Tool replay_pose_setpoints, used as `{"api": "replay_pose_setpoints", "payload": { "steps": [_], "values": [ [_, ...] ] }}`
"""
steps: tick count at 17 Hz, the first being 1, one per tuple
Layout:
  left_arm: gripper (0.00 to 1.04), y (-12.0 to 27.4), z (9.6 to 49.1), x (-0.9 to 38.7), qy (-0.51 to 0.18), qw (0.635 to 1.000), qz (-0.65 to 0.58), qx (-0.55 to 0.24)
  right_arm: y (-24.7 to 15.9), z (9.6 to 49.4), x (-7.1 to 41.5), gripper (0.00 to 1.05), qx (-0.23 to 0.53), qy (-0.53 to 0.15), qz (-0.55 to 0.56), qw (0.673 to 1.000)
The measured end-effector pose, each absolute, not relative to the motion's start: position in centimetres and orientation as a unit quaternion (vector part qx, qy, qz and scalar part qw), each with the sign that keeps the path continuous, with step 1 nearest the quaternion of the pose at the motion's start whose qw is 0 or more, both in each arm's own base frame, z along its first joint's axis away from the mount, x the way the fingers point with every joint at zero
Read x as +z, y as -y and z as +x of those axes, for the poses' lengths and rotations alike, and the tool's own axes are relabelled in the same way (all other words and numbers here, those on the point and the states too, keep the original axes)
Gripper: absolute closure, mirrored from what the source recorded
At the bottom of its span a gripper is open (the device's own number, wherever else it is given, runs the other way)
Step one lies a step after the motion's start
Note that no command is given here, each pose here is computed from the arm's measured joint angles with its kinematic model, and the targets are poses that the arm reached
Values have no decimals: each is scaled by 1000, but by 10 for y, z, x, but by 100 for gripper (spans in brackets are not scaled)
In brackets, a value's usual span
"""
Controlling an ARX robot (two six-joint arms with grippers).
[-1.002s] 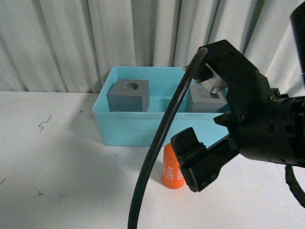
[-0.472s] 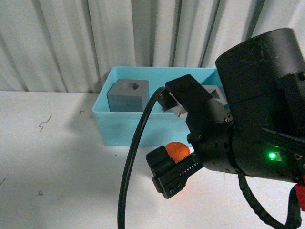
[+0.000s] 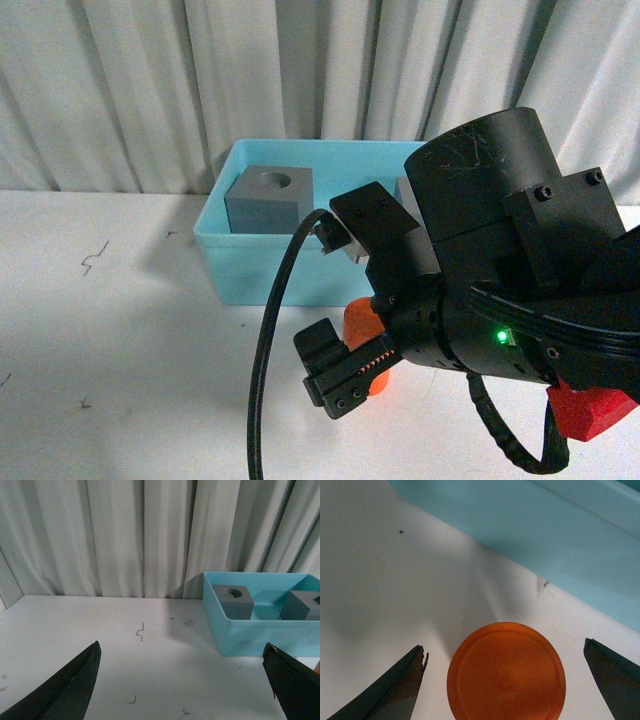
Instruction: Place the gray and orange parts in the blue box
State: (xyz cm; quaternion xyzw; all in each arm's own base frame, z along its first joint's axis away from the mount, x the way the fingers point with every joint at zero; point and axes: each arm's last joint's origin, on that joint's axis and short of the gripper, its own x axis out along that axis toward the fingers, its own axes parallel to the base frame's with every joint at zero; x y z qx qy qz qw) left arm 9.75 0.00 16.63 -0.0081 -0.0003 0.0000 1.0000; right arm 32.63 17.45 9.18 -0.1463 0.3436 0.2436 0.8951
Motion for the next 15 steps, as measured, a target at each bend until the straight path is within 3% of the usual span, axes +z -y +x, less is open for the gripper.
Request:
{"api": "replay_pose_setpoints", "payload": {
  "steps": [2,4,6,7,10,12,15],
  "values": [
    [7,0,97,166,0,1000,-8,0,-175,328,93,7,242,-342,-145,896],
    [7,0,97,166,0,1000,-8,0,-176,330,95,25,240,-339,-140,899],
    [7,0,97,166,0,1000,-8,0,-173,329,94,51,238,-340,-131,900],
    [7,0,97,166,0,1000,-8,0,-171,325,96,57,239,-339,-128,901],
    [7,0,97,166,0,1000,-8,0,-153,310,137,57,252,-304,-80,915],
    [7,0,97,166,0,1000,-8,0,-133,307,209,57,249,-207,-49,945],
    [7,0,97,166,0,1000,-8,0,-124,310,238,57,238,-166,-41,956]
  ]
}}
